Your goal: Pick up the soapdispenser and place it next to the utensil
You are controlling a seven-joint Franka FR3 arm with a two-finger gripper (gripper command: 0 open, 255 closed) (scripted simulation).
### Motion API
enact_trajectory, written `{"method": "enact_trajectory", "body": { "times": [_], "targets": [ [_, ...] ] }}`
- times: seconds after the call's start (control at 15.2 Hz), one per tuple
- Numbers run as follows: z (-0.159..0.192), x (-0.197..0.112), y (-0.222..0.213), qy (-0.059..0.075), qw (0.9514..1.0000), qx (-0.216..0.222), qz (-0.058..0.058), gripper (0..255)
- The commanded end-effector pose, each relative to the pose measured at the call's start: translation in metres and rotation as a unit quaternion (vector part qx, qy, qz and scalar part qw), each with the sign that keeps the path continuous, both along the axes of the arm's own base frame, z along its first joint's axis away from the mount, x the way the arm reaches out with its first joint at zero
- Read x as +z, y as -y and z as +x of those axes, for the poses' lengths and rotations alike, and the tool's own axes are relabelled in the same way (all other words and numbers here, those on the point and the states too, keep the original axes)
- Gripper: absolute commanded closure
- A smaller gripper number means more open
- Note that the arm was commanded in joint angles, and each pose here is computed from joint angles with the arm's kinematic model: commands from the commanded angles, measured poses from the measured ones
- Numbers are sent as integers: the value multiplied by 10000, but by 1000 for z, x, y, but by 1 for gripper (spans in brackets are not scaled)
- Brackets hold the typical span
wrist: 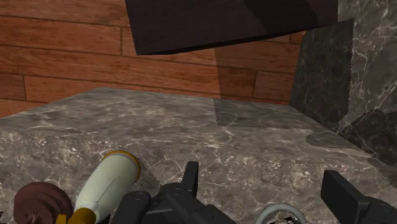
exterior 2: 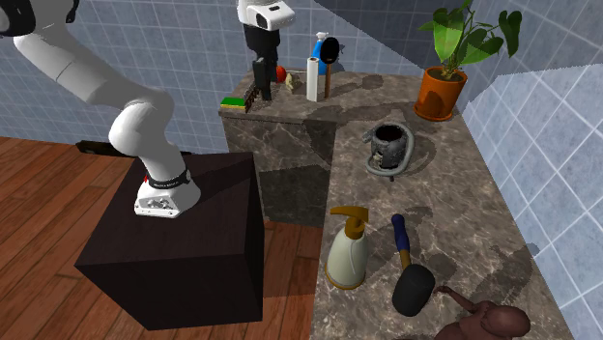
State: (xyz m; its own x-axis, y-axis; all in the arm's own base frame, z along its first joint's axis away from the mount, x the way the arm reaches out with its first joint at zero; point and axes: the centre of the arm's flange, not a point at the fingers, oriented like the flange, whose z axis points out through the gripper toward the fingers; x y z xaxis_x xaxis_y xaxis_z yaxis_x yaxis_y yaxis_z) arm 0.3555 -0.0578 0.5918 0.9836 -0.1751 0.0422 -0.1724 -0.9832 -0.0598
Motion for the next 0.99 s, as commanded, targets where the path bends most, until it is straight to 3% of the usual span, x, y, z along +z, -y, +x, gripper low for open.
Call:
{"method": "enact_trajectory", "body": {
  "times": [0.0,0.92],
  "targets": [
    [13,-11,20,-7,10000,17,-22,0],
    [95,-75,170,-74,9998,97,-156,0]
  ]
}}
